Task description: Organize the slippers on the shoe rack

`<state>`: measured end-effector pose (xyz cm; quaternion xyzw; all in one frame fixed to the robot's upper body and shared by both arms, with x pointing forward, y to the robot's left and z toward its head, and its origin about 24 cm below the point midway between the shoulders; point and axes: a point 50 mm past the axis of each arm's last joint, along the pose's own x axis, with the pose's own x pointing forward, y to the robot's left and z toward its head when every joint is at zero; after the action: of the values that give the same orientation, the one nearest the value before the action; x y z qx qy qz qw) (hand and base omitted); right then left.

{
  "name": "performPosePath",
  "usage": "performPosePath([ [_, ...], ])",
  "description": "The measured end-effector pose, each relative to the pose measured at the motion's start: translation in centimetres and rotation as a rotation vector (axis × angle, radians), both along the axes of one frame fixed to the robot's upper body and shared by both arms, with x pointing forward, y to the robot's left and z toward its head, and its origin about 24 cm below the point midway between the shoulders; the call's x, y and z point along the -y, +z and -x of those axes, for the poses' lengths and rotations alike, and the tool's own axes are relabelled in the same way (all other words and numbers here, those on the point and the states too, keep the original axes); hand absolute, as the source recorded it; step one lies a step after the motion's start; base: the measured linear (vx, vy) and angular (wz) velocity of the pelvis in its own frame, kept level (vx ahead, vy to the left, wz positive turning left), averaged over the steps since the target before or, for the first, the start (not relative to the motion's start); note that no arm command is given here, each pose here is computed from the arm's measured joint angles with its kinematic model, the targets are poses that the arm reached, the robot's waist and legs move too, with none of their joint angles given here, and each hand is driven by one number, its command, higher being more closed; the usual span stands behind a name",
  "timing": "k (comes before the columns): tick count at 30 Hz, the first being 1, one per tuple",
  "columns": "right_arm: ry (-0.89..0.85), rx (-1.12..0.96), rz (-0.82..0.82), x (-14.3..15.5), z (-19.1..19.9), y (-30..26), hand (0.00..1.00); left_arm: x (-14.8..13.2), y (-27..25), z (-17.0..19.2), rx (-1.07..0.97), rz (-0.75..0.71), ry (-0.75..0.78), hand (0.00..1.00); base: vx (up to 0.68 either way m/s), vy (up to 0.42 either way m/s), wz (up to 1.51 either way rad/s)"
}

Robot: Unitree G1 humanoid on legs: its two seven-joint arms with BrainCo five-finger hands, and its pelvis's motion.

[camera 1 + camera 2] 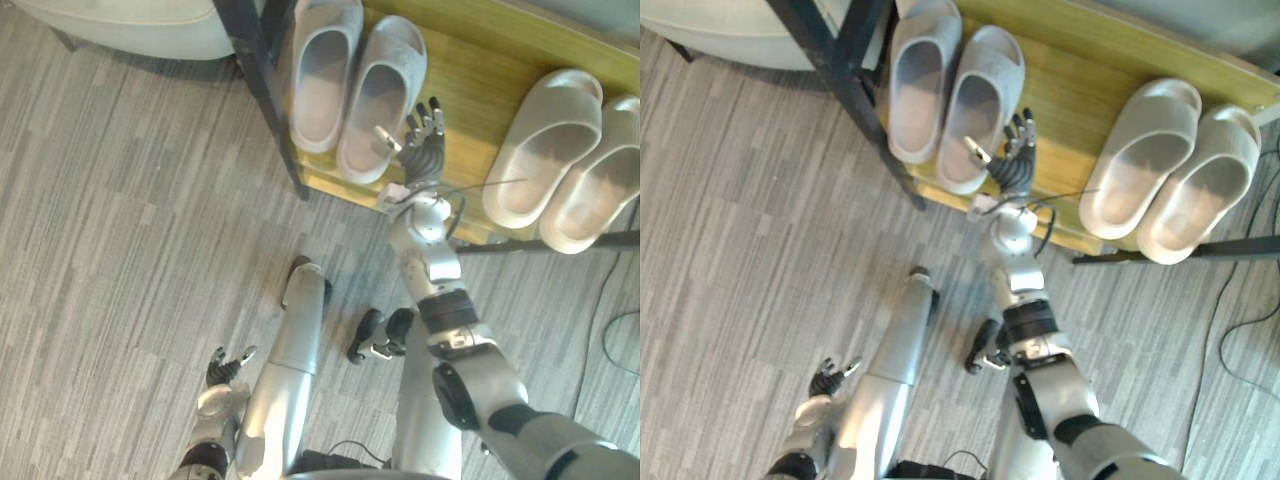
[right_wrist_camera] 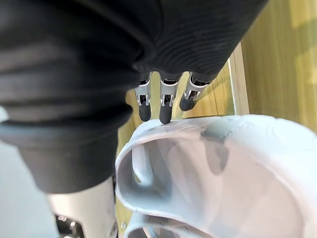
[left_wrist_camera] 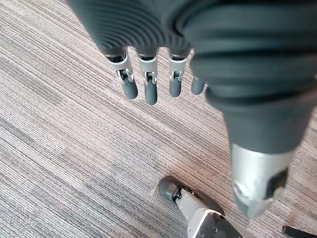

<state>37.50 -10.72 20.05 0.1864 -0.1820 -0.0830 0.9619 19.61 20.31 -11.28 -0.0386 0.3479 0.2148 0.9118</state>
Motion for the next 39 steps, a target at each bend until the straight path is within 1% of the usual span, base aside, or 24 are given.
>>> performPosePath([
  [3,-0.008,-0.009,-0.030,0.2,-0.5,0.5,0.00,0.1,0.0,-0.1,0.003,0.004,0.000,0.00,0.00,0.000,0.00],
  [12,-0.025,-0.037,-0.024,1.2,-1.2,0.9,0.00,0.9,-0.4,0.2,-0.016,0.032,0.000,0.00,-0.01,0.018,0.00],
  [15,-0.018,-0.049,-0.003,1.2,-1.3,0.7,0.00,0.9,-0.4,0.2,-0.017,0.035,0.002,0.00,-0.01,0.025,-0.11],
  [17,-0.020,-0.056,0.045,1.1,-1.1,0.3,0.00,1.0,-0.4,0.2,-0.016,0.036,0.001,0.00,-0.01,0.034,-0.13],
  [20,-0.040,-0.097,0.082,1.8,-0.3,-2.1,0.00,1.0,-0.5,0.3,-0.018,0.043,0.011,0.00,0.00,0.032,-0.10],
  [22,-0.046,-0.123,0.114,2.4,0.7,-4.0,0.00,1.1,-0.6,0.5,-0.021,0.047,0.011,0.00,0.02,0.054,-0.09],
  [25,-0.048,-0.164,0.208,3.0,2.9,-7.2,0.00,0.8,-0.9,1.3,-0.035,0.052,0.007,0.00,0.05,0.057,-0.13],
  [28,-0.028,-0.223,0.291,3.2,5.9,-10.7,0.00,0.1,-1.6,3.0,-0.078,0.034,0.013,0.00,0.09,0.065,-0.16],
  [29,-0.026,-0.257,0.294,3.5,6.9,-12.0,0.00,-0.1,-1.8,3.7,-0.095,0.030,0.019,0.00,0.14,0.053,-0.10],
  [33,0.027,-0.487,0.404,4.1,12.3,-18.8,0.00,-1.4,-2.8,7.0,-0.188,-0.018,-0.002,0.00,0.21,0.080,-0.15],
  [37,0.074,-0.667,0.475,4.9,17.1,-23.0,0.00,-1.9,-3.1,8.5,-0.238,-0.062,-0.084,0.00,0.19,0.062,-0.12],
  [39,0.090,-0.748,0.504,5.2,18.7,-24.6,0.00,-2.0,-3.2,9.0,-0.255,-0.073,-0.109,0.00,0.18,0.062,-0.13],
])
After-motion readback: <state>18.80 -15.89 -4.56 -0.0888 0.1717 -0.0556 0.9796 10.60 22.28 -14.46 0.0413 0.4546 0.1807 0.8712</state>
